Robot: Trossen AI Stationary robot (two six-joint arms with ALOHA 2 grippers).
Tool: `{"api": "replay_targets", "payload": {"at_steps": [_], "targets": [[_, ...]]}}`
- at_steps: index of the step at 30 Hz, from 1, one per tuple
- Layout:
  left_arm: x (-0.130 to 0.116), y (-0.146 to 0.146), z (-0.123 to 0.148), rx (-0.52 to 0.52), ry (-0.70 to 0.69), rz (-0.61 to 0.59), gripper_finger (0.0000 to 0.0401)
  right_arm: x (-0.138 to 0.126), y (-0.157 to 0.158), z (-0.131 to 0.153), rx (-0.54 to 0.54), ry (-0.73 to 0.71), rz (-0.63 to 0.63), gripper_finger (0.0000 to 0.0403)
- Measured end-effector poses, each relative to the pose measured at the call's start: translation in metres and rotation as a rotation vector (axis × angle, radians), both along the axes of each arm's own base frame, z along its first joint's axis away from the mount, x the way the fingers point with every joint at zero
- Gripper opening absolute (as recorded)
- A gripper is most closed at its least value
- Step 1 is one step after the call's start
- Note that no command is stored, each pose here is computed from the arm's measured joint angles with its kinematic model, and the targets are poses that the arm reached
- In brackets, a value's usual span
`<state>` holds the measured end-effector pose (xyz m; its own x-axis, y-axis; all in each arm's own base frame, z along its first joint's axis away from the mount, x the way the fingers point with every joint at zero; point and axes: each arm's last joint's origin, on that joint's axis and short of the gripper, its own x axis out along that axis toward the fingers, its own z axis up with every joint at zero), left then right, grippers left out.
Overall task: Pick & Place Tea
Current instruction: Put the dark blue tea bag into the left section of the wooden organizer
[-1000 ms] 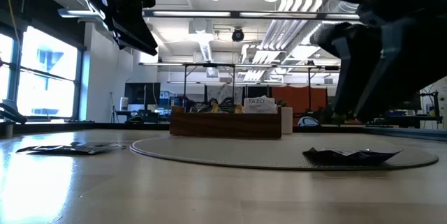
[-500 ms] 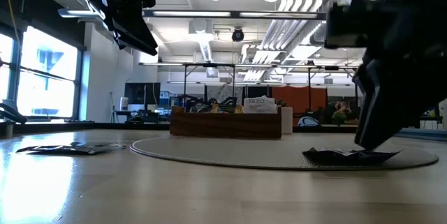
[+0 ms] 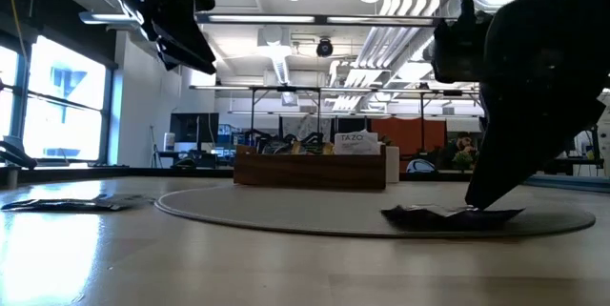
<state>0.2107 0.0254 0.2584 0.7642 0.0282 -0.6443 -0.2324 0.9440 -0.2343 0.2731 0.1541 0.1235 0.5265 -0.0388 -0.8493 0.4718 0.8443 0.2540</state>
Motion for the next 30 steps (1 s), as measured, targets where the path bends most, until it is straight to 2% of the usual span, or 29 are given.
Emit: {"api": "replay_targets", "payload": {"at_steps": [4, 10, 13, 19, 24, 26, 30], "targets": [[0.015, -0.009, -0.007, -0.075, -0.032, -0.152, 0.0137, 0.004, 0.000, 0.001, 0.014, -0.029, 0.011, 0.0139], [0.046, -0.041, -0.012, -0.097, -0.182, -0.442, 0.0137, 0.005, -0.001, 0.001, 0.012, -0.032, 0.008, 0.0139], [0.056, -0.058, -0.023, -0.111, -0.168, -0.517, 0.0137, 0.005, -0.001, 0.001, 0.013, -0.034, 0.008, 0.0139], [0.076, -0.090, -0.064, -0.069, -0.072, -0.546, 0.0137, 0.008, 0.001, 0.003, 0.057, -0.054, 0.023, 0.0140], [0.094, -0.112, -0.087, -0.039, -0.137, -0.572, 0.0137, 0.009, 0.003, 0.004, 0.103, -0.072, 0.007, 0.0140], [0.104, -0.119, -0.090, -0.035, -0.189, -0.582, 0.0137, 0.009, 0.003, 0.004, 0.103, -0.069, 0.005, 0.0140], [0.123, -0.131, -0.093, -0.006, -0.207, -0.556, 0.0137, 0.009, 0.003, 0.004, 0.104, -0.069, 0.002, 0.0140]]}}
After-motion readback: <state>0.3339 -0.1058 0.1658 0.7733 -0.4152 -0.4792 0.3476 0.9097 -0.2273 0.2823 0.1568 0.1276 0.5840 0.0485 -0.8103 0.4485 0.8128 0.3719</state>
